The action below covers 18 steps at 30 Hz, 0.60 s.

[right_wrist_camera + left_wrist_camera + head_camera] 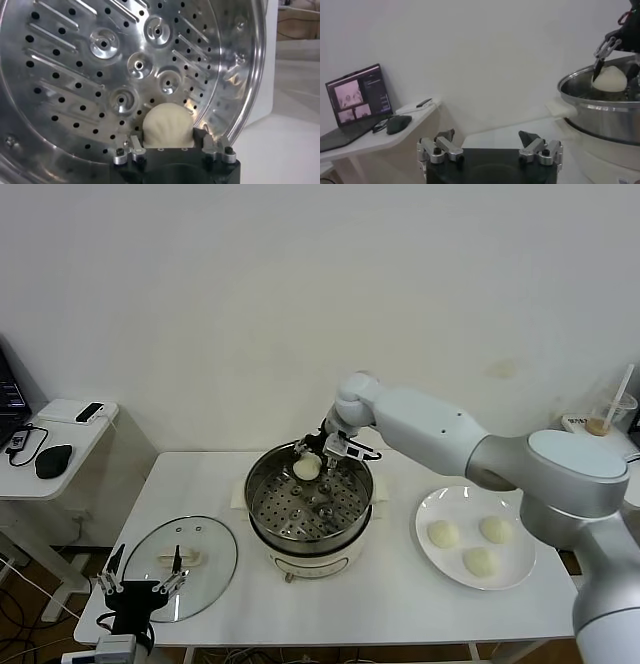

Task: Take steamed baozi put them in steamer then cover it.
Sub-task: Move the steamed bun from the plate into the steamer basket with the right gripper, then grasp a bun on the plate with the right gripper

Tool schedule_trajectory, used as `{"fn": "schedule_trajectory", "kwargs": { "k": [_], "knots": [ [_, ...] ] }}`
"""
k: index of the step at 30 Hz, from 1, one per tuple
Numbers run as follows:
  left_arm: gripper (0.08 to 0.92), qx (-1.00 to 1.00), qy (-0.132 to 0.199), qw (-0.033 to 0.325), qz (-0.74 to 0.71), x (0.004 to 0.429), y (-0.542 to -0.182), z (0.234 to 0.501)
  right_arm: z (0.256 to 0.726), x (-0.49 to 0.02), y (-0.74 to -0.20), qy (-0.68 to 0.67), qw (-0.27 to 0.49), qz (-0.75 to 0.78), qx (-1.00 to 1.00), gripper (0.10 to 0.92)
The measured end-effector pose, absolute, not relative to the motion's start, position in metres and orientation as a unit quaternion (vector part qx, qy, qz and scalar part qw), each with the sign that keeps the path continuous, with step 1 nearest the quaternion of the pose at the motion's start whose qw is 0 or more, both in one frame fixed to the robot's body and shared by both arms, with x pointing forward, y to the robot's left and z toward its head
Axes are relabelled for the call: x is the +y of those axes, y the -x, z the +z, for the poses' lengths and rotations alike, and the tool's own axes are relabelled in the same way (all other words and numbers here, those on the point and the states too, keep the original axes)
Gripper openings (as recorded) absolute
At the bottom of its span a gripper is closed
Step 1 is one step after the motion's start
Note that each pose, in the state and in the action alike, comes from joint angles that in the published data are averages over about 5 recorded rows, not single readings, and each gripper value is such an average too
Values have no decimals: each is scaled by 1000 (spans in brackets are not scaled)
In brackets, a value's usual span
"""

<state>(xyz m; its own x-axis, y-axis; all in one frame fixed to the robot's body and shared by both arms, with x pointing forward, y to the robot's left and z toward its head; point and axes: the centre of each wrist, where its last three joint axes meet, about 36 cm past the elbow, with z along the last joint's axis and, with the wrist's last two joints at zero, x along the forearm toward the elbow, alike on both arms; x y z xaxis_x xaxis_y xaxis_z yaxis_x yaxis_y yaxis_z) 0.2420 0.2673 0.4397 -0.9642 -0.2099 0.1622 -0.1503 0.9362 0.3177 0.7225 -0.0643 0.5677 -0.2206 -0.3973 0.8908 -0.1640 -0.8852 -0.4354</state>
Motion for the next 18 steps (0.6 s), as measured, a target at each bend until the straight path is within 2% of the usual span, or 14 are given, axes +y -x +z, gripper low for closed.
{"fn": "schedule_trajectory", "kwargs": {
  "k": [7,13,18],
  "knots": [
    [823,-979,-91,95,-154,267,-242,441,584,-67,-721,620,72,-740,249,823],
    [823,-980,-87,93,-154,267,-244,444,630,-77,-709,603,41,-732,314,823],
    [823,-980,-83,90,-155,269,-246,448,665,-105,-698,574,-9,-725,381,823]
  ]
}}
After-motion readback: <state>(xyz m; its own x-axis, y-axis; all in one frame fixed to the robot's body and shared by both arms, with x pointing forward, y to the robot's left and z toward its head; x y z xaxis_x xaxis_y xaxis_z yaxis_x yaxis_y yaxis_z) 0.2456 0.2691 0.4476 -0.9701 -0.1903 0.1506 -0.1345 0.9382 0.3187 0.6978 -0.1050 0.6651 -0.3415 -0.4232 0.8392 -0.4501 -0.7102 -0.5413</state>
